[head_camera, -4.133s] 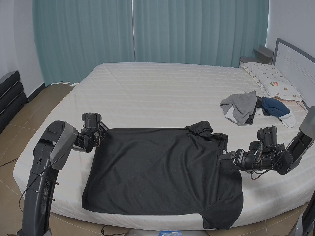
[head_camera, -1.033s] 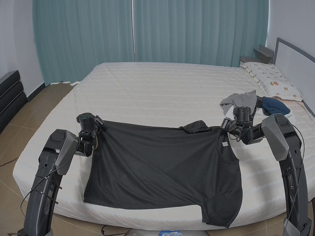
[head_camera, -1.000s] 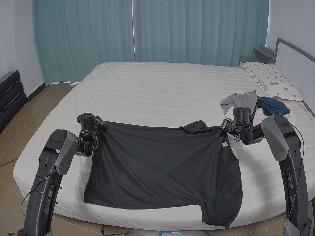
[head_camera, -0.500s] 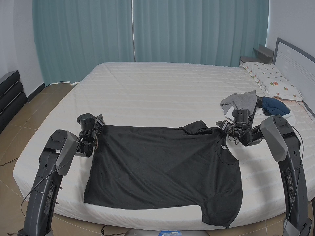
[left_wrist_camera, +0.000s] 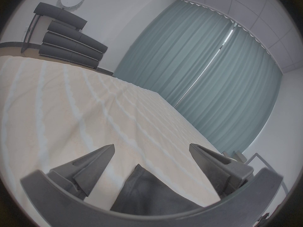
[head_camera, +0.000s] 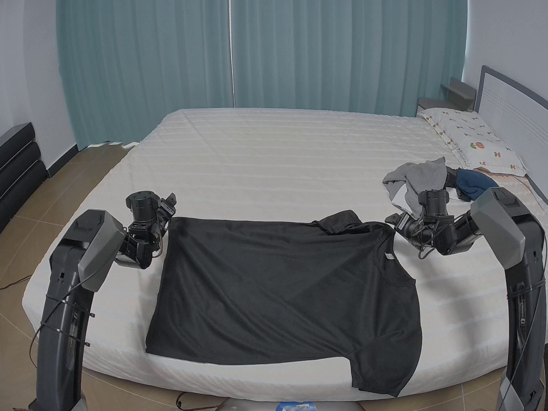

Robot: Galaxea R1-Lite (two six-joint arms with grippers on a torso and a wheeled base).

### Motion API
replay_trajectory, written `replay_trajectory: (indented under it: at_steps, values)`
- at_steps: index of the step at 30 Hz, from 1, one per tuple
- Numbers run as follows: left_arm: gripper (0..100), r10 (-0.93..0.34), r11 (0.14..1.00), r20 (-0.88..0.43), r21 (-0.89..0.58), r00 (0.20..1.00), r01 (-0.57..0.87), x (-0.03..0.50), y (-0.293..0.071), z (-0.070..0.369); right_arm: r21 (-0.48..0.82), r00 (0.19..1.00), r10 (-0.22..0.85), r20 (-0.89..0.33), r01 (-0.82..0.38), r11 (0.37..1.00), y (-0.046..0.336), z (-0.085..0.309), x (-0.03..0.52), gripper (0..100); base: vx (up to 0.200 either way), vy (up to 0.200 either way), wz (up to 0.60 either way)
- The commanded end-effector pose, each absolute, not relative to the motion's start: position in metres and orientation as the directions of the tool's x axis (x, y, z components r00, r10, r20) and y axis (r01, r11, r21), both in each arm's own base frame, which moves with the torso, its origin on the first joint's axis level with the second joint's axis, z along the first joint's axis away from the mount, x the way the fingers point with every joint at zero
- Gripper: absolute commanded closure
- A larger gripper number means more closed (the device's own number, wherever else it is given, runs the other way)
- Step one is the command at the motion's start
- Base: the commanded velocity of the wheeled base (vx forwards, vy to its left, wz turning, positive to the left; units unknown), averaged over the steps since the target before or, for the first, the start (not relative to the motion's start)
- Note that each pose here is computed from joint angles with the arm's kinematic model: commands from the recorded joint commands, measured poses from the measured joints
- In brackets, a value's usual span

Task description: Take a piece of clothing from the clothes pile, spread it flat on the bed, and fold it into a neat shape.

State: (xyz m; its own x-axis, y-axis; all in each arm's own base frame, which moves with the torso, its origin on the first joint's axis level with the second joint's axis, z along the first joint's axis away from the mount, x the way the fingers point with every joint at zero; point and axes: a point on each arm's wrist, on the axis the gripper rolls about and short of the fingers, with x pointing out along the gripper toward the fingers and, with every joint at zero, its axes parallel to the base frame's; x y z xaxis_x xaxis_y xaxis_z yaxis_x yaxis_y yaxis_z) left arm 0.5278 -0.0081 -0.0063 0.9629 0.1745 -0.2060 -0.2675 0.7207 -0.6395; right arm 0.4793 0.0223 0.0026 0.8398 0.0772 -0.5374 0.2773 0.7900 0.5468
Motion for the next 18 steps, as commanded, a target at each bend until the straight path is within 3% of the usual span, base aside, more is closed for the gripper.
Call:
replay_trajectory:
  at_steps: [1, 14, 18]
  values:
    - [0, 0.108, 0.681, -0.228, -0.692, 0.968, -0.239, 0.470, -0.006, 0.069, 0.627, 0.846, 0.209, -0.491, 0.177, 0.758, 0.023, 0.052, 0.408, 0, 0.000, 0.000, 0.00]
    - [0, -0.096, 0.599, -0.453, -0.738, 0.886, -0.312, 0.350, -0.017, 0.073, 0.611, 0.768, 0.257, -0.587, 0.212, 0.763, 0.031, 0.043, 0.323, 0, 0.000, 0.000, 0.00]
    - [0, -0.172, 0.560, -0.521, -0.750, 0.836, -0.352, 0.317, -0.025, 0.063, 0.625, 0.769, 0.270, -0.580, 0.207, 0.753, 0.029, 0.039, 0.318, 0, -0.200, 0.000, 0.00]
